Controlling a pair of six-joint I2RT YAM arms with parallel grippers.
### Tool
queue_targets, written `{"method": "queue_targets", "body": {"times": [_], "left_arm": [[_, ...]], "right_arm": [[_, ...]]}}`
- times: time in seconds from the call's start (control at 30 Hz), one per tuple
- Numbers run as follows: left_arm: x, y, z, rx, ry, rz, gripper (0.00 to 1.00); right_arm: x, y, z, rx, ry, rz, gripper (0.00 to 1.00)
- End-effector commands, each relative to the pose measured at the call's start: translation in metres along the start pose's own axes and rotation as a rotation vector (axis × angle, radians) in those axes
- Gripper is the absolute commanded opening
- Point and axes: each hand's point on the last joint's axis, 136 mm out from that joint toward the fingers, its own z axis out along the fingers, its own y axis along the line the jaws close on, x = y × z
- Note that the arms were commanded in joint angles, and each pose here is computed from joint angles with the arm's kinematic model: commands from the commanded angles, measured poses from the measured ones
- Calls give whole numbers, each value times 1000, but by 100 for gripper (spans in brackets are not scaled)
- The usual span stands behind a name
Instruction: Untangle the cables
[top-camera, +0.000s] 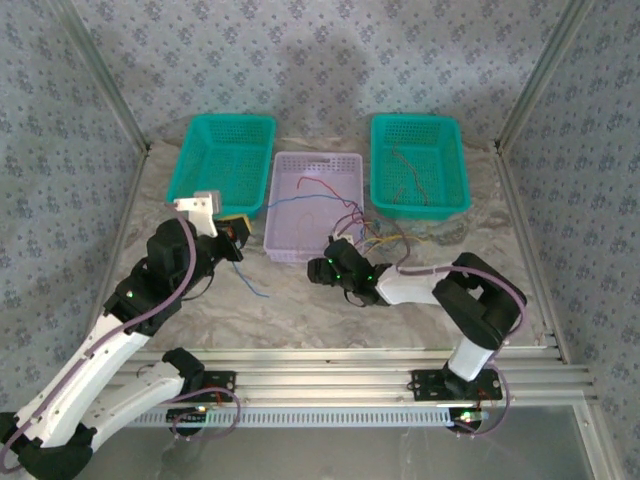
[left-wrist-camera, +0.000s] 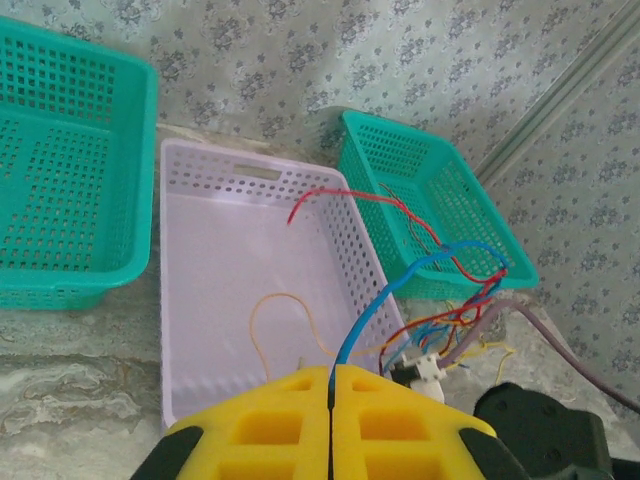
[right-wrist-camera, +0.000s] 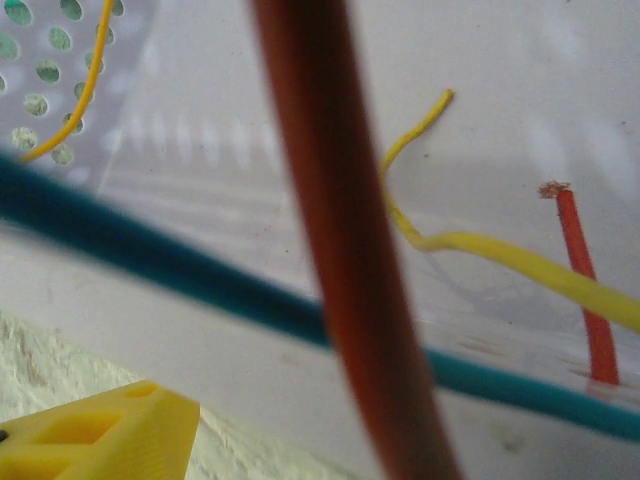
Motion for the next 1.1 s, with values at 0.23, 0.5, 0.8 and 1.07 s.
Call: {"method": "queue_targets", "body": {"times": [0.23, 0.5, 0.8, 1.07], "left_arm": [[-6, -9, -3, 36, 0, -2, 0], [-7, -10, -4, 38, -1, 8, 0], [-3, -10, 0, 42, 5, 12, 0], [-10, -23, 1, 96, 2, -18, 0]], "right_arm": [[-56, -8, 34, 11, -56, 35, 69], [-75, 41, -13, -143, -57, -127, 70], [-47, 36, -104, -194, -65, -210, 73], [-53, -22, -141, -124, -138, -117, 73]]}}
